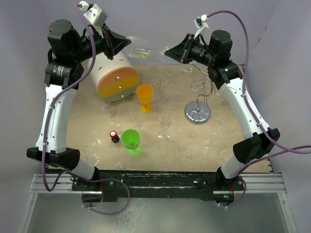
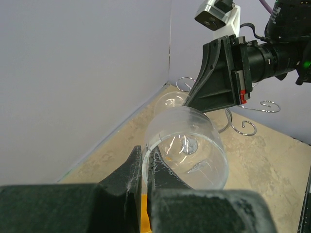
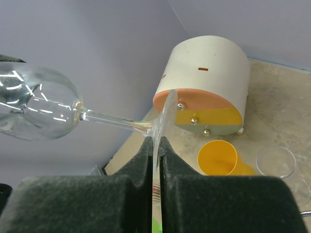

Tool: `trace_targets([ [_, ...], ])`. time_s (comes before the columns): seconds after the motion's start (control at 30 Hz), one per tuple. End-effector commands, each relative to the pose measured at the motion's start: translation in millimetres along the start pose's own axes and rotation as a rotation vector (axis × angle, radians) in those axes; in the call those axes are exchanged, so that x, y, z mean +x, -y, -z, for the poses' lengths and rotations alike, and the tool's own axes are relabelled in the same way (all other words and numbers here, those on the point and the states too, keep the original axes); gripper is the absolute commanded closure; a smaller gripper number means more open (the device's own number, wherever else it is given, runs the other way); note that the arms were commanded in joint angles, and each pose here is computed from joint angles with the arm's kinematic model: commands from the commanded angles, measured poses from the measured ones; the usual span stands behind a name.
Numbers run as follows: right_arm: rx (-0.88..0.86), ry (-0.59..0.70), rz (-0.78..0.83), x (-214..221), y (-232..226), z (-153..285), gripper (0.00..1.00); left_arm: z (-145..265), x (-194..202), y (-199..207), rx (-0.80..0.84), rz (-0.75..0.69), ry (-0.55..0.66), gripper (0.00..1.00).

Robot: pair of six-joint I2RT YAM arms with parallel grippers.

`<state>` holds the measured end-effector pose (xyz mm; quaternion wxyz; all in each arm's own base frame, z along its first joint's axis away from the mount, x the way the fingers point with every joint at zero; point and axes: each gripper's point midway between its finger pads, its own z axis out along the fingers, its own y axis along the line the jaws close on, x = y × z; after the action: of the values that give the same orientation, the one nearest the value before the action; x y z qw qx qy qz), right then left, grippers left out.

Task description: Place the wine glass upside down on the wine glass rack

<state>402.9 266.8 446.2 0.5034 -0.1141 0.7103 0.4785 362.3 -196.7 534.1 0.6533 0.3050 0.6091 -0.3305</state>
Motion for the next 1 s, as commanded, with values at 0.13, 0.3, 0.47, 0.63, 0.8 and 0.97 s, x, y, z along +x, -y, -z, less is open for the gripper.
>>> trace_targets([
  [0.13,0.031,0.114,0.109,-43.5,-24.6,26.7,1.0,14.0,-27.8,20.5,0.027,-0.072,0.084,0.86],
  [0.3,0.074,0.144,0.146,-55.1,-21.9,40.0,1.0,17.4,-22.5,23.8,0.032,-0.057,0.074,0.73],
  [0.47,0.146,0.193,0.207,-71.4,-13.2,57.7,1.0,23.6,-20.1,24.1,0.006,-0.063,0.065,0.6],
  [0.63,0.275,0.259,0.341,-93.3,-5.7,81.5,1.0,37.6,-19.5,18.3,-0.079,-0.116,0.044,0.36],
  [0.8,0.448,0.326,0.495,-119.0,5.8,109.4,1.0,57.3,-22.9,9.0,-0.19,-0.191,0.023,0.15],
  [0.97,0.593,0.341,0.644,-135.8,16.8,131.4,1.0,72.9,-21.1,0.3,-0.265,-0.23,-0.007,0.01],
])
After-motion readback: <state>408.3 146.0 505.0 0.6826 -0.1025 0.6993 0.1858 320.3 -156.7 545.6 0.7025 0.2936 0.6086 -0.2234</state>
